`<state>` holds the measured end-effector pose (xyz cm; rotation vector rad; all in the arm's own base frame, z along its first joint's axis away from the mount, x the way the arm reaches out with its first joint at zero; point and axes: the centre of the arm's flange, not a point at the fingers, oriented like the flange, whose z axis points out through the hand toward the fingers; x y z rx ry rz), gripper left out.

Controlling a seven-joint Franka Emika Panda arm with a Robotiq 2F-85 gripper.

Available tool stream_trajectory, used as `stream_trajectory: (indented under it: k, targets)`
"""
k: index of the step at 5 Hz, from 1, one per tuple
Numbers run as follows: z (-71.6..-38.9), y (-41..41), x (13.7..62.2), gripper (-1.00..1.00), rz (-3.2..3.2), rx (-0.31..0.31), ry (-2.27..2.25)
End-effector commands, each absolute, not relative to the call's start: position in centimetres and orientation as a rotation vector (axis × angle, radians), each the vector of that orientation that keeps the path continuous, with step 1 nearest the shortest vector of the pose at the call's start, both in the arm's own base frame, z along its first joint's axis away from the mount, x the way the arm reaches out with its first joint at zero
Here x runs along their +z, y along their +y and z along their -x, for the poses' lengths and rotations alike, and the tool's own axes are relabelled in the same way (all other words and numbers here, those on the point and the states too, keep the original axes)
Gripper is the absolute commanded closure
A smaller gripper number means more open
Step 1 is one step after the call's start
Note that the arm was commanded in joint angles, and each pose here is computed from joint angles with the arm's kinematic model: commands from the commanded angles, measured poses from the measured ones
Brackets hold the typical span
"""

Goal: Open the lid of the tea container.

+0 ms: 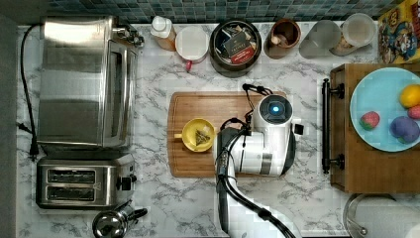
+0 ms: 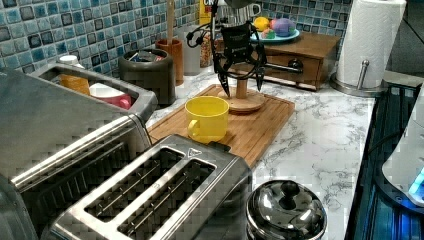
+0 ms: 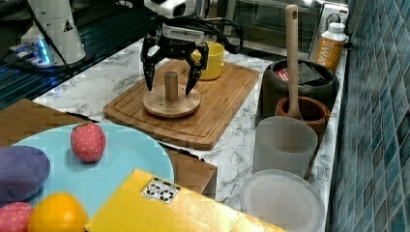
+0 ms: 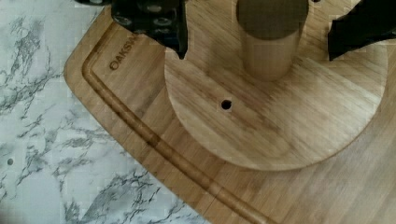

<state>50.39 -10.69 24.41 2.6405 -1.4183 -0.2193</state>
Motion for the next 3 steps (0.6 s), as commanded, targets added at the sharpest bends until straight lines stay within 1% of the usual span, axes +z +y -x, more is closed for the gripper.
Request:
stream_trajectory:
  k: [1,2,3]
  targets:
    - [-52.38,-11.15,25.85,-1.0,-2.662,-0.125,-1.511]
    - [-52.51,-11.53,26.04,-1.0,-2.661,-0.12,-1.527]
    - [-52.54,-11.88,26.29,0.88,-2.647,-0.122,-1.558]
